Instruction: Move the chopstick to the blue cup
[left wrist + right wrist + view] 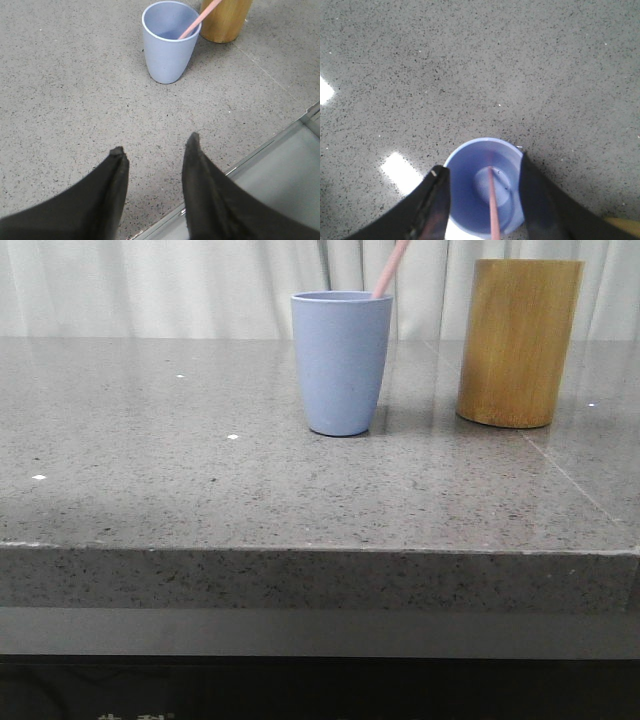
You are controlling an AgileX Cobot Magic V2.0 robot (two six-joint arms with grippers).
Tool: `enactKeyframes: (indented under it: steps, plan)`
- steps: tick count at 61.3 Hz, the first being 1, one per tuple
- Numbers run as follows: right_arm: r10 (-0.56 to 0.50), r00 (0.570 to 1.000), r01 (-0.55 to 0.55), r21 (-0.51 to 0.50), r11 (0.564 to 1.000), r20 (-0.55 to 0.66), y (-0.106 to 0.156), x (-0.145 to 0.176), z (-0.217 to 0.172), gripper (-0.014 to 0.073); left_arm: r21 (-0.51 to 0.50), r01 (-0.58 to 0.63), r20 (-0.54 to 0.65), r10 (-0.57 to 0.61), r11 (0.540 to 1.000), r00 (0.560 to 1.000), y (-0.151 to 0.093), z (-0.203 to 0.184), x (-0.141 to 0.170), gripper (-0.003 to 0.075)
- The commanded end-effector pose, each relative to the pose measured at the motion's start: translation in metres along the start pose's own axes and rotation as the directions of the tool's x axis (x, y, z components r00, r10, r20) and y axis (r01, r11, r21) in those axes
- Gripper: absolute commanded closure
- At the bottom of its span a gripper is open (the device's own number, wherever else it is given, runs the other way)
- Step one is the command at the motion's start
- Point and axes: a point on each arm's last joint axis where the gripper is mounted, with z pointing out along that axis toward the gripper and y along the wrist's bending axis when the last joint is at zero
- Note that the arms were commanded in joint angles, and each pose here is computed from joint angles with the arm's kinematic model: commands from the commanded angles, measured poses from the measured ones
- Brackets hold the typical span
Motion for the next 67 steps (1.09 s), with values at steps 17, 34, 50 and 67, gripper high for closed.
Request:
enactKeyframes:
  steps: [17,34,50,67]
  plan:
    - [-0.016,0.981,-0.013,0.151,0.988,0.193,0.019,0.01,-0.139,0.0212,0.014,-0.001,0.068,0.0,1.0,0.998,-0.002,-0.011,-0.009,0.0446]
    - [0.047,0.973,-0.085,0.167,0.982,0.224,0.032,0.072,-0.184,0.0212,0.009,-0.003,0.1,0.003,1.0,0.995,-0.002,-0.011,-0.012,0.0446]
    - [0.061,0.953,-0.113,0.161,0.98,0.298,0.042,0.14,-0.203,0.0212,0.007,-0.003,0.143,0.002,1.0,0.99,-0.002,-0.011,-0.015,0.0446]
    - [0.054,0.942,-0.114,0.163,0.98,0.331,0.049,0.197,-0.211,0.0212,0.007,-0.003,0.143,0.002,1.0,0.99,-0.002,-0.011,-0.015,0.0446]
